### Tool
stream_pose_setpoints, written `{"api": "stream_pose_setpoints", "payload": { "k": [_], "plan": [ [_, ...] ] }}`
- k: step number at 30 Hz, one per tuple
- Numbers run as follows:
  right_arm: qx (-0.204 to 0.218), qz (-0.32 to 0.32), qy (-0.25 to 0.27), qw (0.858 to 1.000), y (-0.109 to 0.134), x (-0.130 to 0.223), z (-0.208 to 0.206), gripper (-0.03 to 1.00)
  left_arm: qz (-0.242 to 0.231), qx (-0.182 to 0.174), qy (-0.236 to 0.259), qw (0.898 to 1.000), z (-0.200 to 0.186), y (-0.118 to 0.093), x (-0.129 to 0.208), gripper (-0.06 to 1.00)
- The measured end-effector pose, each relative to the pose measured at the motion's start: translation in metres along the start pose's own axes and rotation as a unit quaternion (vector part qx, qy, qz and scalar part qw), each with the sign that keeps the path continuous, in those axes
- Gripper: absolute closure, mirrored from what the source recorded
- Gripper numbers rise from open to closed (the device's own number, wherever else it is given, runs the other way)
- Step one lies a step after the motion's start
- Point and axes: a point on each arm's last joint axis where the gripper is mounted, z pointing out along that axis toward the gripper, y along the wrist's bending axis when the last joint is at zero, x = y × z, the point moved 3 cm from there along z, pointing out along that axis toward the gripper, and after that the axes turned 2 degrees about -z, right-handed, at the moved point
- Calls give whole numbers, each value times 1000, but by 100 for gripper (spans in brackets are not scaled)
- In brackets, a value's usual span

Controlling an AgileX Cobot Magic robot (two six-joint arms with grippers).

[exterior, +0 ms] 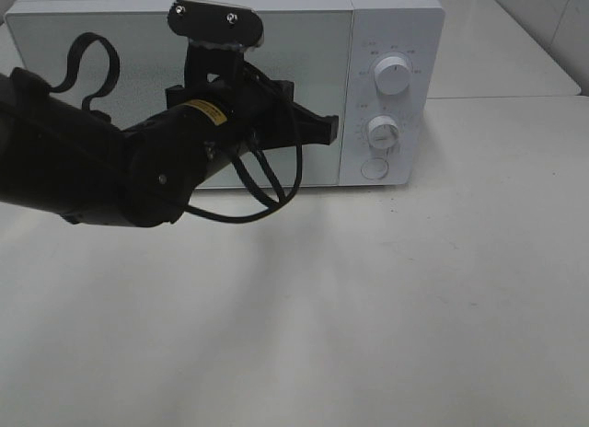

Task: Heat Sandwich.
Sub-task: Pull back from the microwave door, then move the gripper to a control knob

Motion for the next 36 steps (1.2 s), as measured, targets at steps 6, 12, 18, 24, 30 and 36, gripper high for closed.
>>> {"api": "stream_pose_setpoints", "payload": {
  "k": [6, 12, 18, 24, 30, 36],
  "plan": [
    [0, 0, 0, 1000, 0, 0, 0, 20, 2, 33, 78, 996, -17, -11, 13, 94],
    [0, 0, 0, 1000, 0, 0, 0, 20, -3, 68, 177, 982, -31, -19, 23, 67],
    [0, 0, 0, 1000, 0, 0, 0, 20, -1, 98, 253, 963, -47, -25, 30, 8],
    [0, 0, 0, 1000, 0, 0, 0, 20, 46, 132, 272, 952, -64, -28, 16, -4],
    [0, 0, 0, 1000, 0, 0, 0, 20, 73, 151, 290, 942, -84, -27, 1, -4],
    [0, 0, 0, 1000, 0, 0, 0, 20, 38, 130, 318, 938, -92, -9, -8, -4]
  ]
}}
